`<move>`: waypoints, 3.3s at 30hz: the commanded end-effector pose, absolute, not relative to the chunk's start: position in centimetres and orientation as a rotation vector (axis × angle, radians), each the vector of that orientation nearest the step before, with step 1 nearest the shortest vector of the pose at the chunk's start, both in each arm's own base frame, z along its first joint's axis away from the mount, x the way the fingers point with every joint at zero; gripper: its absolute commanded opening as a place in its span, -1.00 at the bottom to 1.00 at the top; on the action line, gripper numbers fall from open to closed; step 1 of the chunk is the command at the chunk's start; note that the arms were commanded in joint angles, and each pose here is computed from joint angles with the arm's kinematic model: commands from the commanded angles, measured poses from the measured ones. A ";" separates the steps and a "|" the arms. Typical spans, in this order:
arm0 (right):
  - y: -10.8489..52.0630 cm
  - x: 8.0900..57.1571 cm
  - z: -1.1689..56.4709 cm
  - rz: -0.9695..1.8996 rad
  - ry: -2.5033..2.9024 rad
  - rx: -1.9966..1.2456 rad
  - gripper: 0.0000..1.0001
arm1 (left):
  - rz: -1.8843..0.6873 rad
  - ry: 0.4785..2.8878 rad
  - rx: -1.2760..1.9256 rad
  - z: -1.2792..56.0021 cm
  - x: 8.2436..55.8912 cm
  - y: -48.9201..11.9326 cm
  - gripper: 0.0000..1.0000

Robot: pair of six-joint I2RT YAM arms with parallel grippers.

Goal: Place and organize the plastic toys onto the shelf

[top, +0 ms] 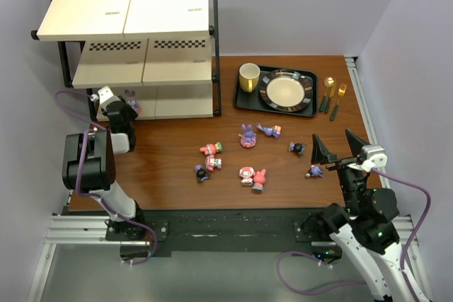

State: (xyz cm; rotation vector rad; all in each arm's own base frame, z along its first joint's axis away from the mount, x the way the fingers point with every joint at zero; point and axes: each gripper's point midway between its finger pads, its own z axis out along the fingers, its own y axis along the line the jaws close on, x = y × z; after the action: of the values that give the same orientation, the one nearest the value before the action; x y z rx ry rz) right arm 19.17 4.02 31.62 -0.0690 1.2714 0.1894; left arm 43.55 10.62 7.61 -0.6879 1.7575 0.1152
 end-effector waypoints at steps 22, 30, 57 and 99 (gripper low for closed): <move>3.9 18.5 32.8 0.214 1.221 -0.058 0.97 | -0.028 1.729 -0.646 13.5 39.8 6.2 0.45; 3.9 18.5 32.8 0.218 1.220 -0.059 0.97 | -0.231 1.848 -0.463 13.1 36.3 -4.6 0.57; 11.1 25.7 24.6 0.298 1.864 -0.094 0.97 | -0.555 2.065 0.154 12.7 30.0 -29.8 0.93; 25.1 35.4 10.7 0.649 2.167 -1.011 0.01 | -0.541 2.074 0.260 10.5 25.5 -25.3 0.93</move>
State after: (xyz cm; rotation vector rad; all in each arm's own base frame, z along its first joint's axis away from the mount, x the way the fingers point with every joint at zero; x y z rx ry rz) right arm 35.42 23.71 9.38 -0.9307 2.2353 0.5691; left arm 25.61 -24.84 10.61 0.2337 2.0868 -0.5139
